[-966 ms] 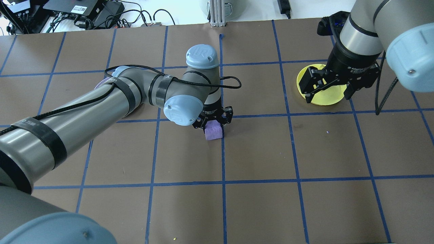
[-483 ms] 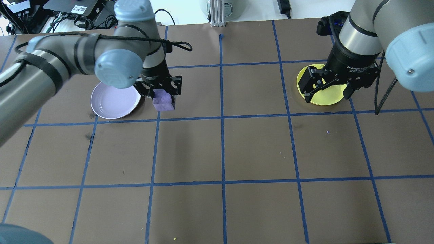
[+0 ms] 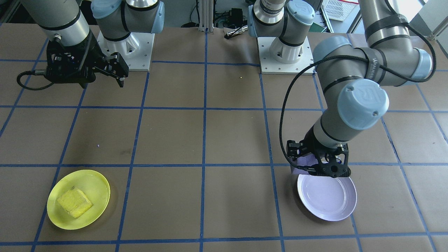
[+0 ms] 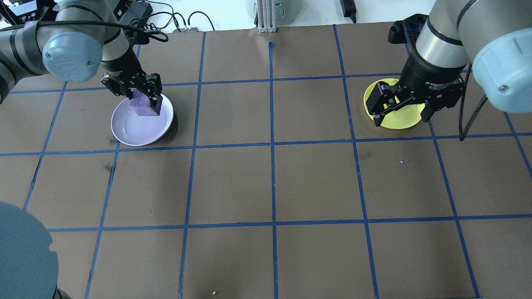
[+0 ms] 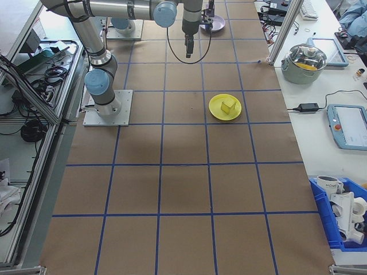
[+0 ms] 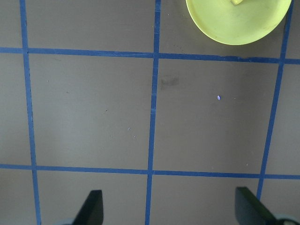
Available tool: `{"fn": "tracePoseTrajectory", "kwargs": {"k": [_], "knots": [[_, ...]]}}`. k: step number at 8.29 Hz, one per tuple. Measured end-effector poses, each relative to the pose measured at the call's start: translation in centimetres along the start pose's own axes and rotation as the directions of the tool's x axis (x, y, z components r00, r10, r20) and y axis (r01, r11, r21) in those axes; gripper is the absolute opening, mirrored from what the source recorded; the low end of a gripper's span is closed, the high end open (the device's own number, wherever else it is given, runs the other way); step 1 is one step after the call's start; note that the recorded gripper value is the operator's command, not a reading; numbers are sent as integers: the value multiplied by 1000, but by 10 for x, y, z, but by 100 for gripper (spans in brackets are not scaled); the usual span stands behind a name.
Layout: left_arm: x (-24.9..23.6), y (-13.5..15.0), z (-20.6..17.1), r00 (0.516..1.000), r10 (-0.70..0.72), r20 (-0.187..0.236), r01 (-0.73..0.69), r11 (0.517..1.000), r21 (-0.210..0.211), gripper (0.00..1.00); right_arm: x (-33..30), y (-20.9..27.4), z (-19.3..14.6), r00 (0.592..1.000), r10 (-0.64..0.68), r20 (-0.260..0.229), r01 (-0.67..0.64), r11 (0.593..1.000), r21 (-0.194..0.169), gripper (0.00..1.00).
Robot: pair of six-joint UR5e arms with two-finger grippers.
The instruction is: Sort blocks by color into plates
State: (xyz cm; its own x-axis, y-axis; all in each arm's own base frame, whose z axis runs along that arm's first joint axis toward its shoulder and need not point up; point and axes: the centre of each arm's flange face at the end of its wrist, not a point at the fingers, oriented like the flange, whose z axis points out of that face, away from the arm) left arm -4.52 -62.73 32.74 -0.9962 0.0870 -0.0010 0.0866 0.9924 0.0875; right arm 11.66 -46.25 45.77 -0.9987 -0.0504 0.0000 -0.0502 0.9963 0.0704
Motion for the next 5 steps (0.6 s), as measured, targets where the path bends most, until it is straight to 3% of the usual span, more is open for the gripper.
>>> {"fn": "tracePoseTrajectory", "kwargs": {"k": [2, 3, 4, 5], "knots": [[-49, -14, 33, 999, 35, -20, -36, 999, -37, 0, 0, 0, 0, 1000, 0, 1, 0, 1000, -1, 100], [-62, -21, 49, 999, 43, -27, -45, 998, -43, 66, 0, 0, 0, 1000, 0, 1, 0, 1000, 0, 100], [-69, -27, 64, 998, 47, -31, -49, 997, -53, 100, 0, 0, 0, 1000, 0, 0, 0, 1000, 2, 100], [-73, -31, 73, 998, 45, -32, -47, 997, -59, 100, 0, 0, -1, 1000, 0, 0, 0, 1000, 4, 100]]}}
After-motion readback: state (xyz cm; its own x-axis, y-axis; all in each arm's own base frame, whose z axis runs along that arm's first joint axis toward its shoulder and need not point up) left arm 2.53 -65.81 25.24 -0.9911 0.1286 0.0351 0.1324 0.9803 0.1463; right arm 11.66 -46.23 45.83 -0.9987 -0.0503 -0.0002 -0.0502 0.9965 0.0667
